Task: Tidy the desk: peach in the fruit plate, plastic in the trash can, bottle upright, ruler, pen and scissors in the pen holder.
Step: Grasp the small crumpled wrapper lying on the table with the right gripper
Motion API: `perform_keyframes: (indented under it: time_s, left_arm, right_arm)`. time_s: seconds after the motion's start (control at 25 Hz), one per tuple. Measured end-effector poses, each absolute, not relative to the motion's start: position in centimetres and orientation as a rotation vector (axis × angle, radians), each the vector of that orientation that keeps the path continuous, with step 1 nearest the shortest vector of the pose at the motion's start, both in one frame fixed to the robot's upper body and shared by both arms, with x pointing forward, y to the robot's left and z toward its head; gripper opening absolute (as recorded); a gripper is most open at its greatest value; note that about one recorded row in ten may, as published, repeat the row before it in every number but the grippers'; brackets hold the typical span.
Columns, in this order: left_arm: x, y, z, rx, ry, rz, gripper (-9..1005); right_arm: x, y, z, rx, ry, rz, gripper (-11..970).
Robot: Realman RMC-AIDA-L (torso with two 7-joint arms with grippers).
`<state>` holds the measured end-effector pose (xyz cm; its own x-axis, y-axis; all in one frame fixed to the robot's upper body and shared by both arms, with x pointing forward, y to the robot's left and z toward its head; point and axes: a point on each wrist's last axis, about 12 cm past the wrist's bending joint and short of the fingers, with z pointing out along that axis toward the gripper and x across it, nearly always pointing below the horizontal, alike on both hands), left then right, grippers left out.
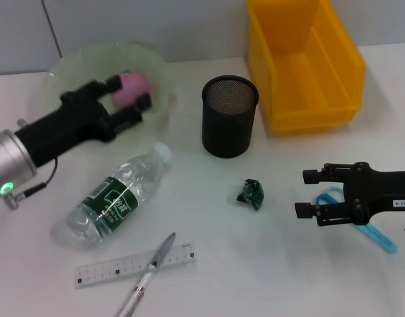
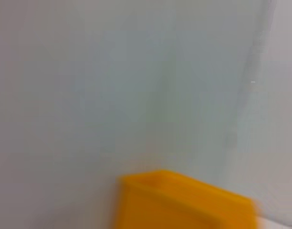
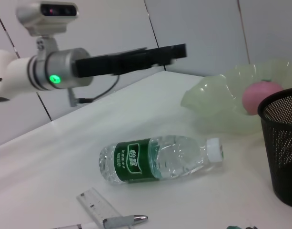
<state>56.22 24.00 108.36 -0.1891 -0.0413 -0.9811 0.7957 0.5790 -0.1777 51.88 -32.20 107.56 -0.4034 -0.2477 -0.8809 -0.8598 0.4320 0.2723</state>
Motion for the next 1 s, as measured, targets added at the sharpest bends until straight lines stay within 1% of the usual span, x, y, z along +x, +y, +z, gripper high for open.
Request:
perform_keyframes:
  time_s: [0.12, 0.16, 0.2, 0.24, 0.28, 0.32, 0.44, 0.48, 0.64, 0.68, 0.72, 0.76, 0.8, 0.84, 0.96, 1.0]
  left_arm:
    - [55.0, 24.1, 108.8, 0.747, 1.588, -0.927, 736]
    - [55.0, 24.1, 108.8, 0.747, 1.588, -0.927, 735]
    - [54.0, 24.3, 109.0, 0.844, 1.609, -0.984, 735]
    - [53.6, 24.4, 109.0, 0.898, 1.638, -1.002, 734]
    - [53.6, 24.4, 109.0, 0.898, 1.638, -1.002, 734]
    - [53.2, 24.5, 108.6, 0.965, 1.698, -1.004, 733]
    - [53.1, 24.3, 108.4, 0.995, 1.72, -1.002, 732]
    - [53.0, 24.2, 108.2, 1.044, 1.755, -0.988, 732]
    - [52.8, 24.3, 108.2, 1.076, 1.768, -0.957, 732]
    - [52.7, 24.4, 108.3, 1.074, 1.764, -0.956, 732]
    - [52.7, 24.4, 108.3, 1.074, 1.764, -0.956, 731]
    - [52.7, 24.4, 108.3, 1.074, 1.764, -0.956, 729]
    - [52.2, 24.6, 108.5, 1.082, 1.743, -0.976, 728]
    - [52.2, 24.6, 108.5, 1.082, 1.743, -0.976, 726]
    - [52.0, 24.6, 108.5, 1.085, 1.74, -0.987, 725]
    - [51.9, 24.6, 108.5, 1.085, 1.74, -0.989, 725]
  right_arm:
    - [51.9, -32.2, 107.6, -0.94, 1.885, 0.968, 826]
    - [51.9, -32.2, 107.6, -0.941, 1.884, 0.971, 826]
    - [51.8, -32.2, 107.7, -0.942, 1.883, 0.975, 826]
    - [51.8, -32.2, 107.7, -0.942, 1.883, 0.977, 827]
    - [51.8, -32.2, 107.7, -0.941, 1.883, 0.978, 827]
    - [51.8, -32.3, 107.7, -0.941, 1.884, 0.978, 827]
    - [51.8, -32.3, 107.7, -0.94, 1.885, 0.977, 827]
    - [51.8, -32.3, 107.7, -0.941, 1.884, 0.98, 827]
    - [51.8, -32.4, 108.4, -0.955, 1.864, 0.998, 827]
    - [51.9, -32.3, 108.8, -0.96, 1.858, 1.006, 827]
    - [52.1, -32.4, 109.9, -0.965, 1.856, 1.022, 827]
    - [52.1, -32.4, 109.9, -0.965, 1.856, 1.022, 826]
    - [52.6, -32.4, 111.2, -0.968, 1.868, 1.029, 826]
    - [52.6, -32.4, 111.2, -0.968, 1.868, 1.029, 826]
    - [53.9, -32.0, 113.7, -0.963, 1.918, 1.019, 826]
    - [54.9, -31.4, 115.4, -0.987, 1.967, 1.0, 826]
